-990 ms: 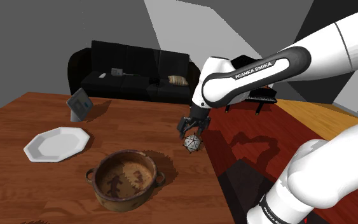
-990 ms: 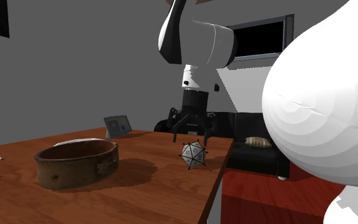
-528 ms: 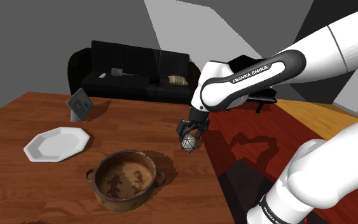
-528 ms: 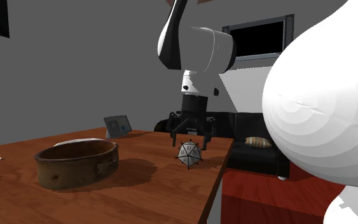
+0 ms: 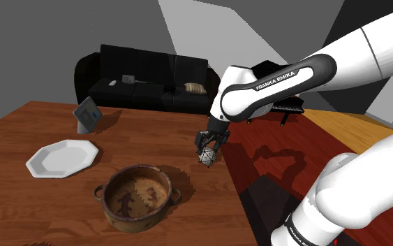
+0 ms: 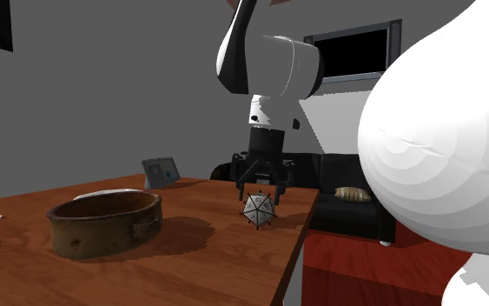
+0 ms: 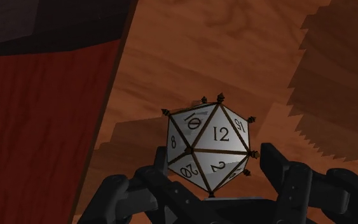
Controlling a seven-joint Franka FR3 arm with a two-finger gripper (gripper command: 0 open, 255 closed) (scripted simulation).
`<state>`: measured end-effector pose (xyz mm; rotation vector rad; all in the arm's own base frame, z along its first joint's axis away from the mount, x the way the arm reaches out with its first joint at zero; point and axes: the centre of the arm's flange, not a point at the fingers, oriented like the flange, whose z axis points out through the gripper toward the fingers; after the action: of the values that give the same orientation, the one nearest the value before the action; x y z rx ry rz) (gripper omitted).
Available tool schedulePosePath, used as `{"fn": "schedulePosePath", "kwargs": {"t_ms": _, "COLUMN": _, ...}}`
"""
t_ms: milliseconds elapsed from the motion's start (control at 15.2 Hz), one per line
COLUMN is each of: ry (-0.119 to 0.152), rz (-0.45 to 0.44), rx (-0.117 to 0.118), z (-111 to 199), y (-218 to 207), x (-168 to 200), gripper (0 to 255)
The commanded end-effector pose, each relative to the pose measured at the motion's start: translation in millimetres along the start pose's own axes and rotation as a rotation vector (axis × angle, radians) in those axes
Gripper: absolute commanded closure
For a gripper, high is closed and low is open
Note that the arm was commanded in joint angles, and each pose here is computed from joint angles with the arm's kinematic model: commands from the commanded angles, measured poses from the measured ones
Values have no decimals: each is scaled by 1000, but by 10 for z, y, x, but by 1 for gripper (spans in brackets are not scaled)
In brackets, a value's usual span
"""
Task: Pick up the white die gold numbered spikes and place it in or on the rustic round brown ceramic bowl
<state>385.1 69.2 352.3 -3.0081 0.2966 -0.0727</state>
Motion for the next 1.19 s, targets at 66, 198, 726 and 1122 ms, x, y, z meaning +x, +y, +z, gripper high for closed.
{"fn": "schedulePosePath", "kwargs": {"t_ms": 66, "ry": -17, "rz": -5, "rx": -3, "z": 46, "y": -27, "x": -35, "gripper": 255}}
{"fn": "schedulePosePath", "kwargs": {"t_ms": 198, "ry": -17, "rz": -6, "rx": -4, "z": 42, "y": -19, "x": -27, "gripper": 255}}
{"fn": "schedulePosePath", "kwargs": {"t_ms": 726, "ry": -17, "rz": -6, "rx": -4, "z": -376, "y": -71, "x": -12, "gripper": 255}}
{"fn": "schedulePosePath", "kwargs": {"t_ms": 1122, "ry": -17, "rz": -6, "rx": -4, "z": -691, "y": -109, "x": -1, "gripper": 255}}
